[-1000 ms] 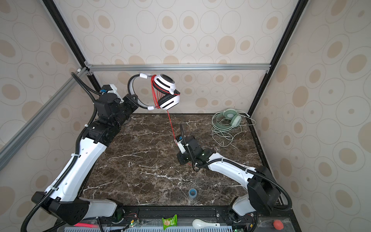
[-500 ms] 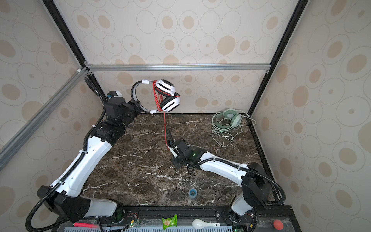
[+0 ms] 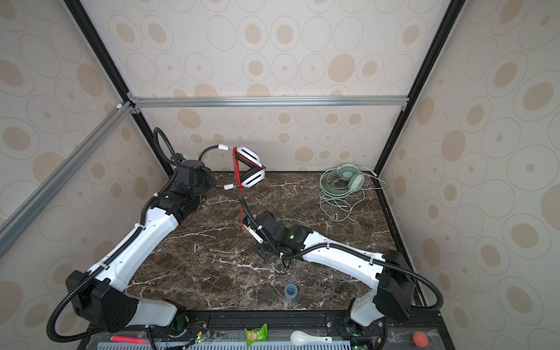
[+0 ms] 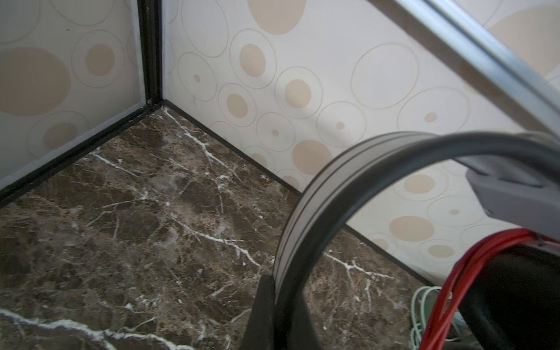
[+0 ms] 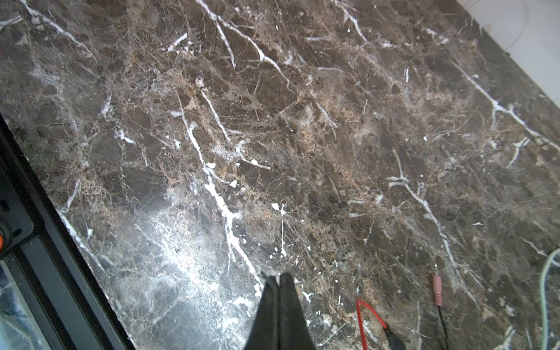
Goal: Wrap the headphones
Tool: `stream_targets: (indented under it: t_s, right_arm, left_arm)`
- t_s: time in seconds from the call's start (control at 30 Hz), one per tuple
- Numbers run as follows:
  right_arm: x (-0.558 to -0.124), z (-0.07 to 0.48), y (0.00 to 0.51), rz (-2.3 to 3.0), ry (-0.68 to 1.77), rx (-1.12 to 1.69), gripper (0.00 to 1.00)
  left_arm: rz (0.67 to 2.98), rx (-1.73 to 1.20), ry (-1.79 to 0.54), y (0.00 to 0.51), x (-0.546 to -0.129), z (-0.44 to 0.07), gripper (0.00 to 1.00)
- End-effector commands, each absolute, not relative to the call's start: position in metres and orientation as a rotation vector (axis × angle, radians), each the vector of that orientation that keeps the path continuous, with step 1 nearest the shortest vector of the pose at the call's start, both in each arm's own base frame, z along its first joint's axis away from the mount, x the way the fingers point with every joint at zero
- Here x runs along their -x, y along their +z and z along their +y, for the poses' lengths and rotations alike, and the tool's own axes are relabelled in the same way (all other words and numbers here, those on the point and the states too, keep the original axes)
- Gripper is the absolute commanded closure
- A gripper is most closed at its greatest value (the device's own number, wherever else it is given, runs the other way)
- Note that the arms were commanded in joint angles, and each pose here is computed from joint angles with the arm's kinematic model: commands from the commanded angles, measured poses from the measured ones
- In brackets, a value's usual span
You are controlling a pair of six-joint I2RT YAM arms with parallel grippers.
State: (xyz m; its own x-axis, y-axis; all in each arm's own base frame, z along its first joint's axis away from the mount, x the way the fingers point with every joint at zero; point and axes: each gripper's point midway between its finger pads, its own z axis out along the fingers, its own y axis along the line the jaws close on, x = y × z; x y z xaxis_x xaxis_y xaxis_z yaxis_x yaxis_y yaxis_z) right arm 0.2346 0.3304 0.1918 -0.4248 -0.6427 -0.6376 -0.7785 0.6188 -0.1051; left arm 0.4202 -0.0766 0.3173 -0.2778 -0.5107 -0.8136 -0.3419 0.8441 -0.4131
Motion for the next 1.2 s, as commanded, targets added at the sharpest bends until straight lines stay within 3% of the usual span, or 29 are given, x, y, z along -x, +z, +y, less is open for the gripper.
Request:
stream_targets:
  t_s: [0.0,0.2,0.47,0.77,1.17]
  right_arm:
    - [-0.242,0.326,0.222,2.120,0.198,1.135,1.00]
    - [-0.267,0.326,0.250,2.080,0.060,1.155,1.00]
    - [-0.317,0.297,0.299,2.095,0.019,0.980,1.00]
    - [-0.362,0.272,0.321,2.105,-0.085,0.900,1.00]
    - [-0.381,0.258,0.314,2.173,-0.012,0.784,1.00]
  left_arm:
    - [1.816,0.566,-0.098,0.341,-0.412,-0.073,1.00]
    - [1.889,0.364,0.089,0.321,-0.393,-0.078,1.00]
    - [1.920,0.049,0.129,0.311,-0.367,-0.094,1.00]
    - [1.947,-0.330,-0.105,0.295,-0.338,-0.140,1.00]
    - [1.947,-0.418,-0.279,0.297,-0.313,-0.158,1.00]
